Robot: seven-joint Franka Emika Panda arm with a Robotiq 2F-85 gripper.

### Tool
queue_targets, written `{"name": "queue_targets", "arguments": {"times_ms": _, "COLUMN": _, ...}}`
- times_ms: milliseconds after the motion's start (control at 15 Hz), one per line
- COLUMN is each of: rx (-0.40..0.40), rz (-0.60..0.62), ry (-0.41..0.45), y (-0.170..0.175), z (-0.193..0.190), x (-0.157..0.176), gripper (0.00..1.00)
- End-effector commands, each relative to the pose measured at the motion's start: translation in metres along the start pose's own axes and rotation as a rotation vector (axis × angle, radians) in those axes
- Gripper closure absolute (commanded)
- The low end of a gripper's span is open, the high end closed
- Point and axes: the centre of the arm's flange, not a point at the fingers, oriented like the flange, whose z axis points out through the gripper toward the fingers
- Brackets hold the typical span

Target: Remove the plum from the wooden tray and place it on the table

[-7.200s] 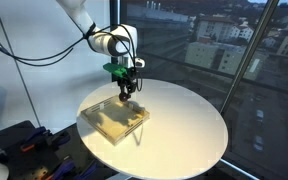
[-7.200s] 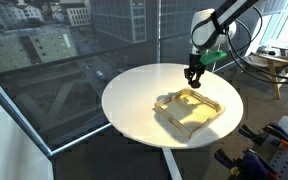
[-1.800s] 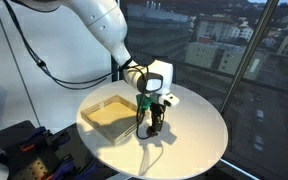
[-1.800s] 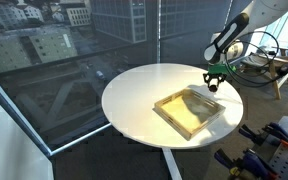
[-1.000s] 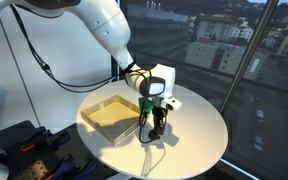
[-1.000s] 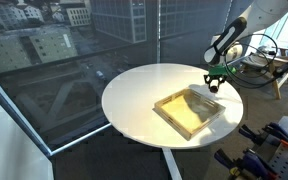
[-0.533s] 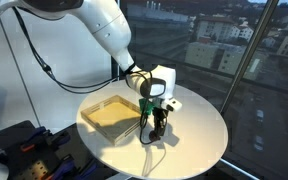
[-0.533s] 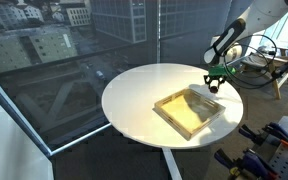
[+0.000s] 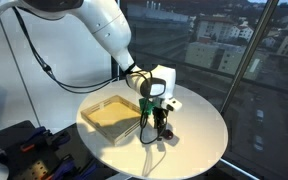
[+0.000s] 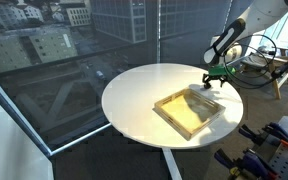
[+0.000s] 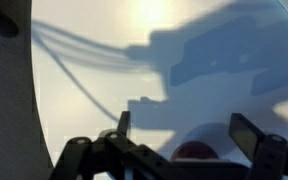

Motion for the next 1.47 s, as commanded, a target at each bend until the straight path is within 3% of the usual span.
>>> {"name": "queue_targets", "arguments": {"times_ms": 0, "rx": 0.010, "rz": -0.005, "ry": -0.008, "y": -0.006, "z": -0.009, "x": 0.001, "gripper": 0.00}}
{"name": "queue_targets", "arguments": {"times_ms": 1400, "rx": 0.091, "rz": -0.202, "ry": 0.021, "y": -0.052, "z": -0.089, "x": -0.060, "gripper": 0.00}}
